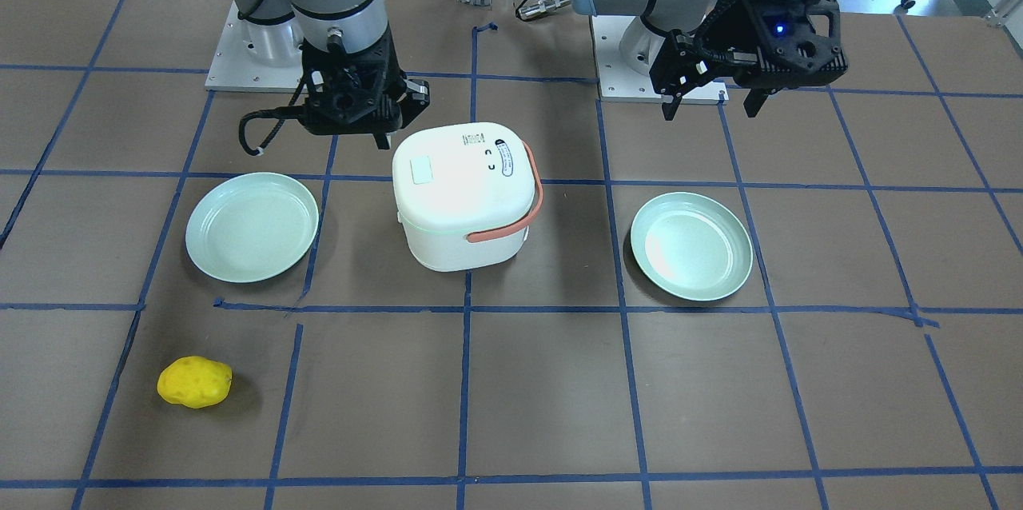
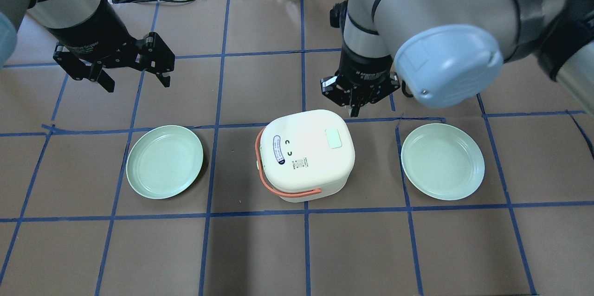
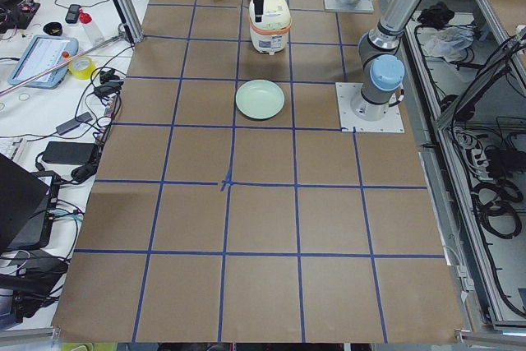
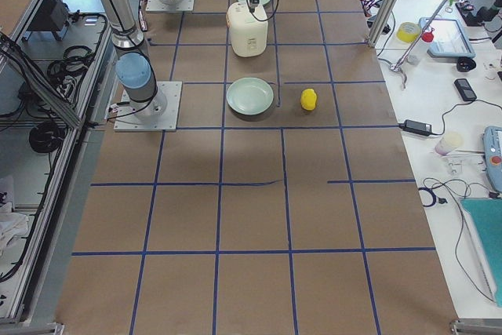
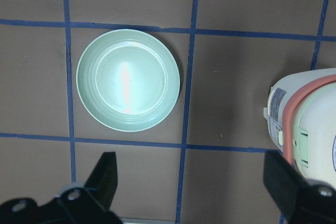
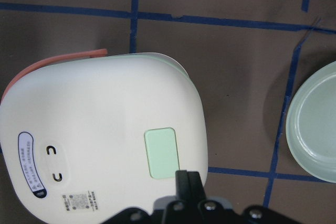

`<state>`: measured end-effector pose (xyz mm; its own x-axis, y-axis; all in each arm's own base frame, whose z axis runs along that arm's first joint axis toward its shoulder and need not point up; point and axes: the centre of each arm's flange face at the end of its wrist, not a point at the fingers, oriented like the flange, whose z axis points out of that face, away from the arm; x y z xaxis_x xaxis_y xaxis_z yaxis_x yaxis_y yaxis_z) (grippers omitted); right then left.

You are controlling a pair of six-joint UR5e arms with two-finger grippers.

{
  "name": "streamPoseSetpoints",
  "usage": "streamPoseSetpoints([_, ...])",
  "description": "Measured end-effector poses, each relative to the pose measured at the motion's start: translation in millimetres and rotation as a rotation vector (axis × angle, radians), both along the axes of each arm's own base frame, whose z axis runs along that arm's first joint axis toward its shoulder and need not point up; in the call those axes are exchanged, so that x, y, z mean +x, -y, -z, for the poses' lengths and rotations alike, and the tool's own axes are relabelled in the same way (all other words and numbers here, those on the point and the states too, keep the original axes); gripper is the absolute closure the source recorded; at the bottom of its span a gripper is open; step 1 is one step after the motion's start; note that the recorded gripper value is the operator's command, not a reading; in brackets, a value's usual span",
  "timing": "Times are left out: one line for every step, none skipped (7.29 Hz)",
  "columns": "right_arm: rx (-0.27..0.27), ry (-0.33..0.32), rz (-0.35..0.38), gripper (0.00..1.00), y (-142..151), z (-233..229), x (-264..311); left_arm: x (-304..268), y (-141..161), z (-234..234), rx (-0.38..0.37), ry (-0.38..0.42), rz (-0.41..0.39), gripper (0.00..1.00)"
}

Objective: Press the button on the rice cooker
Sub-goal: 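Lower the closed right gripper and press the green lid button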

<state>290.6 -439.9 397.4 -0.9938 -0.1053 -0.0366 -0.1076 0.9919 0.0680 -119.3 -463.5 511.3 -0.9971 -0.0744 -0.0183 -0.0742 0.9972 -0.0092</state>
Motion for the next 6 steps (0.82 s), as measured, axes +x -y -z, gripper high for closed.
streamPoseSetpoints([-0.010,0.003,-0.016,0.89,-7.0,16.4,7.3,0.0,0.0,0.0,0.000,0.000,0.000,0.00])
streamPoseSetpoints([-0.015,-0.001,-0.024,0.89,-10.8,24.2,10.1,0.0,0.0,0.0,0.000,0.000,-0.001,0.00])
streamPoseSetpoints([-0.017,-0.005,-0.029,0.88,-12.4,27.7,10.8,0.0,0.0,0.0,0.000,0.000,-0.001,0.00])
streamPoseSetpoints([-0.017,-0.006,-0.033,0.87,-12.7,30.1,11.1,0.0,0.0,0.0,0.000,0.000,-0.001,0.00])
streamPoseSetpoints([-0.017,-0.006,-0.034,0.87,-12.3,31.4,11.4,0.0,0.0,0.0,0.000,0.000,-0.001,0.00])
streamPoseSetpoints([-0.017,-0.006,-0.035,0.86,-11.9,32.4,11.7,0.0,0.0,0.0,0.000,0.000,0.000,0.00])
